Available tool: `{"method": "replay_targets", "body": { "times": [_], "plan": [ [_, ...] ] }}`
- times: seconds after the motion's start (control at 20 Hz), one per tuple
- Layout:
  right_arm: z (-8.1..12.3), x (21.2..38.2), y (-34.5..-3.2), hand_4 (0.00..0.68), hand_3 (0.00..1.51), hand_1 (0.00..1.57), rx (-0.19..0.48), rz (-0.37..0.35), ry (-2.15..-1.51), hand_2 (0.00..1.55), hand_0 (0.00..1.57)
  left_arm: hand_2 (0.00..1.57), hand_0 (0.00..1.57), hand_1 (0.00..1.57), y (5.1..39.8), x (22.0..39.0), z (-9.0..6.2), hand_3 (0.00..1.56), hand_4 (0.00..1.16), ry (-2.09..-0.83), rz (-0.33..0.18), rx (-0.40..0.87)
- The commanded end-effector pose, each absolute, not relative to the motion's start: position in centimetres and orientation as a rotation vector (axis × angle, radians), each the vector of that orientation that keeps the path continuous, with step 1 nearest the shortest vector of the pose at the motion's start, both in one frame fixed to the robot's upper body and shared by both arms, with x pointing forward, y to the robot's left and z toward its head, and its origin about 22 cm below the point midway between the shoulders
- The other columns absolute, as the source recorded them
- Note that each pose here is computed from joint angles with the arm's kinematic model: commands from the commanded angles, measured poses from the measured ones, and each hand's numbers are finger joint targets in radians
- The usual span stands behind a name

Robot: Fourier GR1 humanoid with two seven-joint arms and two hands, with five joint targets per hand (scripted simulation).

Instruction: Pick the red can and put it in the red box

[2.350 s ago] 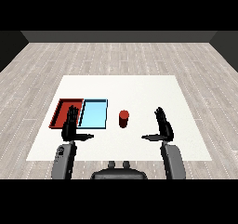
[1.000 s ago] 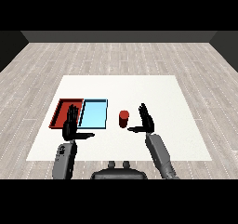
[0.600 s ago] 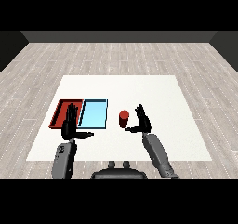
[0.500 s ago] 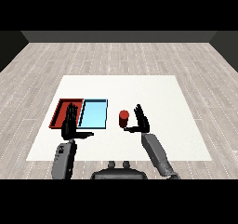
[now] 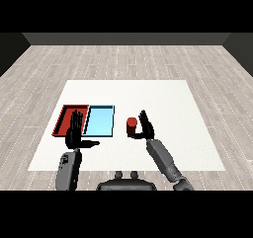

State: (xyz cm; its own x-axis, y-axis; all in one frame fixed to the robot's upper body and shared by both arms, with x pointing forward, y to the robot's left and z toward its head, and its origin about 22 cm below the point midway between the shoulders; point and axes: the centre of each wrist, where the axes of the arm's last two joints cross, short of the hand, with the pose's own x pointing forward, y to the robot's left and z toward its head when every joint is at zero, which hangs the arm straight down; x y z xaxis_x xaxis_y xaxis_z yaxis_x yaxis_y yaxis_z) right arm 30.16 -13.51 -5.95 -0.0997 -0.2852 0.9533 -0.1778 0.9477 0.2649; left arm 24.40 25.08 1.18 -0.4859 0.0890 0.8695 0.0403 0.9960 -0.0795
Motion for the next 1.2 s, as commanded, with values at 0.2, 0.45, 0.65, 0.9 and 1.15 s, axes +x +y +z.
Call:
{"method": "replay_targets", "body": {
  "times": [0.2,0.45,0.65,0.9,1.15],
  "plan": [
    [-6.8,31.1,-12.5,0.000,0.00,0.00,0.349,-0.082,-1.646,0.00,0.00,0.00,0.00,0.00,24.9,23.7,0.6,0.00,0.00,-2.100,0.061,-0.100],
    [-6.8,31.1,-11.1,0.000,0.00,0.00,0.315,-0.097,-1.647,0.00,0.00,0.00,0.00,0.00,26.7,23.3,-0.6,0.00,0.00,-2.085,0.047,-0.095],
    [-6.0,31.4,-12.8,0.000,0.00,0.00,0.312,-0.107,-1.630,0.00,0.00,0.00,0.00,0.00,24.8,23.1,0.5,0.00,0.00,-2.082,0.072,-0.115],
    [-6.7,32.8,-11.9,0.000,0.00,0.00,0.335,-0.078,-1.626,0.00,0.00,0.00,0.00,0.00,24.3,23.8,-0.7,0.00,0.00,-2.076,0.051,-0.093],
    [-6.4,30.7,-10.5,0.000,0.00,0.00,0.337,-0.089,-1.606,0.00,0.00,0.00,0.00,0.00,25.9,21.3,2.6,0.00,0.00,-2.089,0.060,-0.074]
  ]
}}
